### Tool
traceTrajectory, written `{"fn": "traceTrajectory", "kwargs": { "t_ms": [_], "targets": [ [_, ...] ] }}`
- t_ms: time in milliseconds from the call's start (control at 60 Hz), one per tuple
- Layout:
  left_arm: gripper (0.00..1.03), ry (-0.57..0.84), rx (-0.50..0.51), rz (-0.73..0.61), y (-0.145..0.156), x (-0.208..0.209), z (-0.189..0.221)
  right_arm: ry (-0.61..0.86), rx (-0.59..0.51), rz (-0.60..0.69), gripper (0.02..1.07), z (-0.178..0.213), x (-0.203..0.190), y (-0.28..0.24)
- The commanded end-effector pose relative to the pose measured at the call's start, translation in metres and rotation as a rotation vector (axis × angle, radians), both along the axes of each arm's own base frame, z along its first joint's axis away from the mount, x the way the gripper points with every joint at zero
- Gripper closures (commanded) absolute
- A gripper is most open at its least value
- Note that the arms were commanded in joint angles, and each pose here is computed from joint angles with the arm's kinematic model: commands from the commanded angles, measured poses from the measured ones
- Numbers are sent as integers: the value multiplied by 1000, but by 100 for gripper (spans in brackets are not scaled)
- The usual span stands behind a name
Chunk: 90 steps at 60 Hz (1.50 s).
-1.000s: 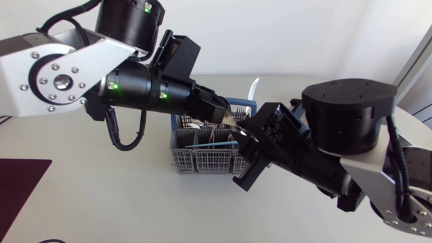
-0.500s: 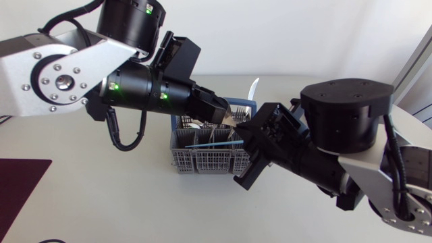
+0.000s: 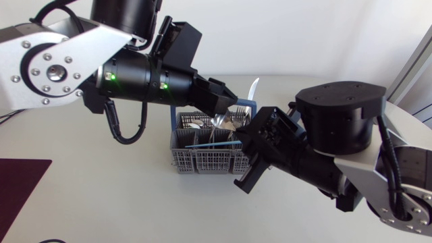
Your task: Sort the cutlery from the basket into the organizer compartments.
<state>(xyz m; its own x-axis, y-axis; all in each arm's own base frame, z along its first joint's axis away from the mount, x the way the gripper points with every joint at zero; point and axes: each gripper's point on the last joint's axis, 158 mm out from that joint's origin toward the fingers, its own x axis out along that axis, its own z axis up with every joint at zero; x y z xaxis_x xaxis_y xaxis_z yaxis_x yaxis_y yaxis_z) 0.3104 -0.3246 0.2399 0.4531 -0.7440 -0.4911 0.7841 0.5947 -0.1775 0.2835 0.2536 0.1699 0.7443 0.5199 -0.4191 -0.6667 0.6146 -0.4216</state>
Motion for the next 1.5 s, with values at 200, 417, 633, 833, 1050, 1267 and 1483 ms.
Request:
{"fn": "traceTrajectory", "kwargs": {
  "t_ms": [200, 417, 633, 833, 1050, 1267, 1483],
  "targets": [
    [35, -150, -115, 59, 17, 9, 70, 50, -46, -86, 101, -17, 7, -36],
    [35, -242, -33, 133, 42, 35, 67, 97, -55, -278, 101, -21, 39, -102],
    [35, -217, 89, 104, 42, 41, 17, 168, -27, -505, 101, -26, 80, -186],
    [35, -232, 188, 21, 31, 29, -17, 253, 41, -686, 101, -33, 122, -271],
    [35, -249, 260, -33, 21, 19, -41, 299, 59, -798, 101, -44, 164, -329],
    [35, -248, 309, -78, 12, 17, -63, 322, 73, -871, 101, -51, 204, -375],
    [35, -247, 347, -110, 10, 15, -79, 361, 83, -924, 101, -78, 237, -417]
  ]
}}
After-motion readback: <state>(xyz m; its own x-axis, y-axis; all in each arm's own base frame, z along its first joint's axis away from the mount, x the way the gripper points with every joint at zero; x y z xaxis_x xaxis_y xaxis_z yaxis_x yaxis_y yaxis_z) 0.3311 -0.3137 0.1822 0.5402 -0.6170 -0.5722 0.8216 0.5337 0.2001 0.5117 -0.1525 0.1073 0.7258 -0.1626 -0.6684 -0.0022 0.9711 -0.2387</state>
